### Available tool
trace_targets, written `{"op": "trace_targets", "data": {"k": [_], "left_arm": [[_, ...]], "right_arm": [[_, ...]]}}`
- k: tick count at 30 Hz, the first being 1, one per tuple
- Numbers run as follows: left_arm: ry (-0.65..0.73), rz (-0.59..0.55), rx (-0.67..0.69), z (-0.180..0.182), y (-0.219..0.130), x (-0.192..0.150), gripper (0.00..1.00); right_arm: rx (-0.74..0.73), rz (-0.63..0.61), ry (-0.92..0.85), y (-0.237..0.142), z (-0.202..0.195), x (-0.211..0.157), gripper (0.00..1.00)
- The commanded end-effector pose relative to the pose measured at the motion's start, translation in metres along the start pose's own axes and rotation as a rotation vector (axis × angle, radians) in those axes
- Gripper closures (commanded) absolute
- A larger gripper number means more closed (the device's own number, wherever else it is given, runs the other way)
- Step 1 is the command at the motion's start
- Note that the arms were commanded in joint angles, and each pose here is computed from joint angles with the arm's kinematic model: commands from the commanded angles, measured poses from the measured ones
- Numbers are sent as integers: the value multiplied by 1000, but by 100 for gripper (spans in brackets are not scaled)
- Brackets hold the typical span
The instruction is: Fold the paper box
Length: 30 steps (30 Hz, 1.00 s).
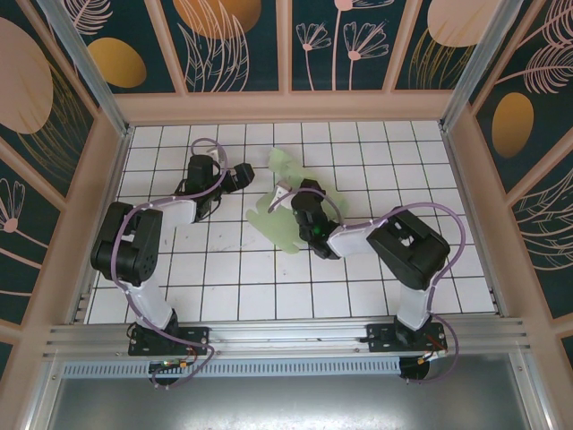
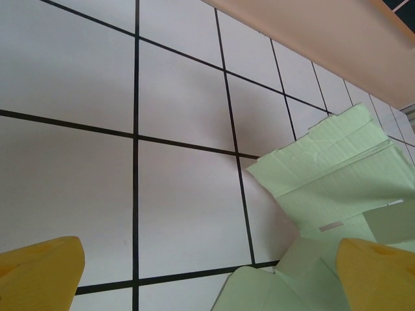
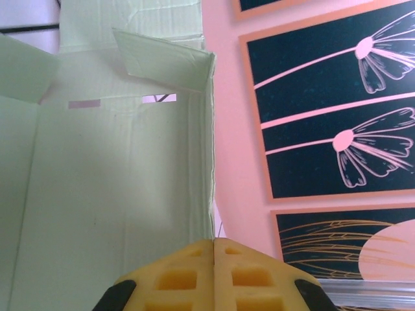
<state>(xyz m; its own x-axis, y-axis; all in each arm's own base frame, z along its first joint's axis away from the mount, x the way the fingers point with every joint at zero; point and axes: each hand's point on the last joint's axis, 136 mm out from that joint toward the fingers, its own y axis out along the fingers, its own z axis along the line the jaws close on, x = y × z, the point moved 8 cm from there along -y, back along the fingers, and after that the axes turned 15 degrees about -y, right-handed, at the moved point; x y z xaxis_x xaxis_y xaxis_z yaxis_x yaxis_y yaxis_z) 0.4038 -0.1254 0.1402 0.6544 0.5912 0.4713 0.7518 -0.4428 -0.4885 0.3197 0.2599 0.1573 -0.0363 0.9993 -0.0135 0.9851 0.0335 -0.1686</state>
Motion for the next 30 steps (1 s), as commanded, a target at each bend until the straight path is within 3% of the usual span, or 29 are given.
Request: {"op": "trace_targets", "data": {"k": [1, 22, 30], "left_arm": [[-4, -27, -45, -5, 3, 12, 1], [-35, -10, -61, -7, 22, 23, 1], [-34, 7, -67, -6, 32, 25, 1]], "right_arm": [[-97, 17, 22, -4, -6, 0, 100], [2, -11, -23, 1, 38, -5, 100], [-19, 2, -14, 1, 33, -5, 100]]}}
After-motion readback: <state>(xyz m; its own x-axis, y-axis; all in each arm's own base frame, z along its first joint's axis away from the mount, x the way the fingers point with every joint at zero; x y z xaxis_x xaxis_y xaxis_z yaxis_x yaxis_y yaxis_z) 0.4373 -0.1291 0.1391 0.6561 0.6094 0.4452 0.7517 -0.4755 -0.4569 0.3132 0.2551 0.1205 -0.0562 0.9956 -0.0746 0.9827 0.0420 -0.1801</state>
